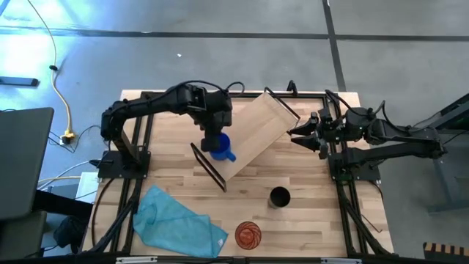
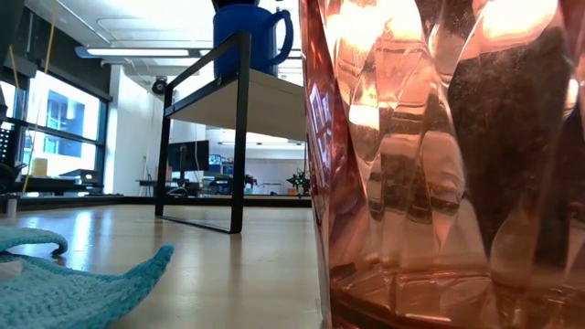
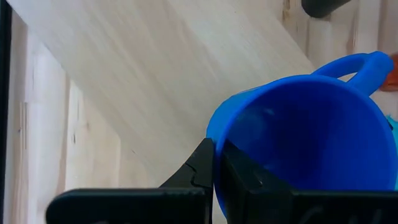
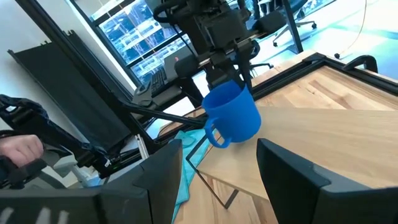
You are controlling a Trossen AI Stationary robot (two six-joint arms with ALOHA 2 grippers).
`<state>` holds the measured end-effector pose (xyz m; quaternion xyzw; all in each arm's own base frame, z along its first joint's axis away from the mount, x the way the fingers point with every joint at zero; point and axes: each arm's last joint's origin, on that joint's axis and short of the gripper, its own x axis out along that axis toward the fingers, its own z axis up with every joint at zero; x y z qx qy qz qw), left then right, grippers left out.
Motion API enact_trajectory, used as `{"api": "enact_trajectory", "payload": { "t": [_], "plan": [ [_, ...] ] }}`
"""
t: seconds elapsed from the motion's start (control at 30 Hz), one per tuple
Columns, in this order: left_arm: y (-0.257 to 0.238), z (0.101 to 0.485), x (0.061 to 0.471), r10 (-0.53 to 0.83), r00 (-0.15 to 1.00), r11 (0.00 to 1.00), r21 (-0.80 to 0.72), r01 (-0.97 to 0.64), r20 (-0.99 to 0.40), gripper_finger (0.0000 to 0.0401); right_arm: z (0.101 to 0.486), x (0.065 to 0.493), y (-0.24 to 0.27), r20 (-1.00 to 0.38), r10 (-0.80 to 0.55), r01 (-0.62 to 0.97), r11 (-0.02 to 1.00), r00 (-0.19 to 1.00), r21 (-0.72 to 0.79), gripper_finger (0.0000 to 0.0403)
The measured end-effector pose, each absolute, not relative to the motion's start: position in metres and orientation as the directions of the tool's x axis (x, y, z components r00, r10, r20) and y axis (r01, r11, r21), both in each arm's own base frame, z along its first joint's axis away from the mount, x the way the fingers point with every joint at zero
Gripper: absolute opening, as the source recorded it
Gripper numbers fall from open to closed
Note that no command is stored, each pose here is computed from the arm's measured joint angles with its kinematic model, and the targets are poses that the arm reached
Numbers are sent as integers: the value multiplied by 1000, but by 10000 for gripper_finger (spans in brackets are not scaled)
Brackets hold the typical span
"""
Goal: Stack small to large cups/mugs on shelf
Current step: Put the blue mug on the shelf
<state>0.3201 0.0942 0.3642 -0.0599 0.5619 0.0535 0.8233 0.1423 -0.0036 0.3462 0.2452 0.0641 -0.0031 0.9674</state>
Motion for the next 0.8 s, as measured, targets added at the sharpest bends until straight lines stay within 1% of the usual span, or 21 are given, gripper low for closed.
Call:
{"api": "enact_trajectory", "payload": {
  "t": [0.43, 0.8],
  "plan": [
    [94, 362, 323, -7, 365, 986, -68, -155, -931, 0, 345, 142, -4, -137, 26, 43, 880, 990, 473, 199],
    [95, 360, 327, -14, 380, 995, -50, -84, -925, 0, 343, 142, -4, -154, 26, 51, 878, 988, 476, 199]
  ]
}}
